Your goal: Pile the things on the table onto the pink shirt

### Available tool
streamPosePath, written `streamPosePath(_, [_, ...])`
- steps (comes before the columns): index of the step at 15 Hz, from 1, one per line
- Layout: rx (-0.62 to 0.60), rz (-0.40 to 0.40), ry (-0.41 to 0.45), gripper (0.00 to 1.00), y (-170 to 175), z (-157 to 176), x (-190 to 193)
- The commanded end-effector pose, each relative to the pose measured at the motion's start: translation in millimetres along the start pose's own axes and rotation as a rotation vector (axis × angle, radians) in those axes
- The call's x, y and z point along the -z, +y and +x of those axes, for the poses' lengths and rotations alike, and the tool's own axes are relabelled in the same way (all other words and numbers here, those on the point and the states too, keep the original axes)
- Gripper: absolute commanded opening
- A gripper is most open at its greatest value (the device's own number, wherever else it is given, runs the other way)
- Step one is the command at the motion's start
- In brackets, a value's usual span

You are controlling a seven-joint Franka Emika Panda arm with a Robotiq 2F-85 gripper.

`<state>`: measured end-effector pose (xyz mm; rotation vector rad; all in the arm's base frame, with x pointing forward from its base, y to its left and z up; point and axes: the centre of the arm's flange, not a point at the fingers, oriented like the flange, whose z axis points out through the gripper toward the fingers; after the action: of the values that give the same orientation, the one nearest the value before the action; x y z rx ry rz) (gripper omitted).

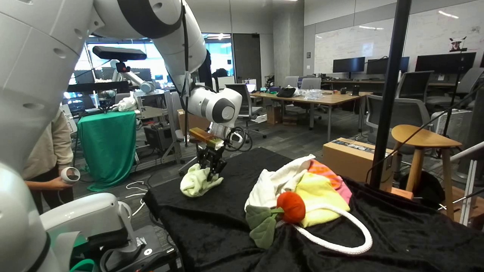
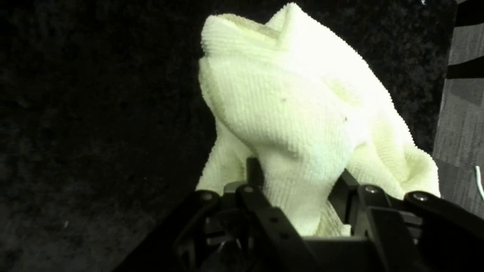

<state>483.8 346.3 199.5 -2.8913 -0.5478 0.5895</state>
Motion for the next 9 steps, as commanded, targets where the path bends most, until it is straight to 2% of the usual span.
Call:
streamPosePath(1, [0.008,-0.032,-0.002,0.15,-5.7,-7.5,21.2])
streamPosePath(4, [-0.004,-0.040,0.007,0.05,-2.1,-10.4,37.4])
streamPosePath(9, [-0.142,-0.070,0.110,0.10,36.2,-18.0,92.2])
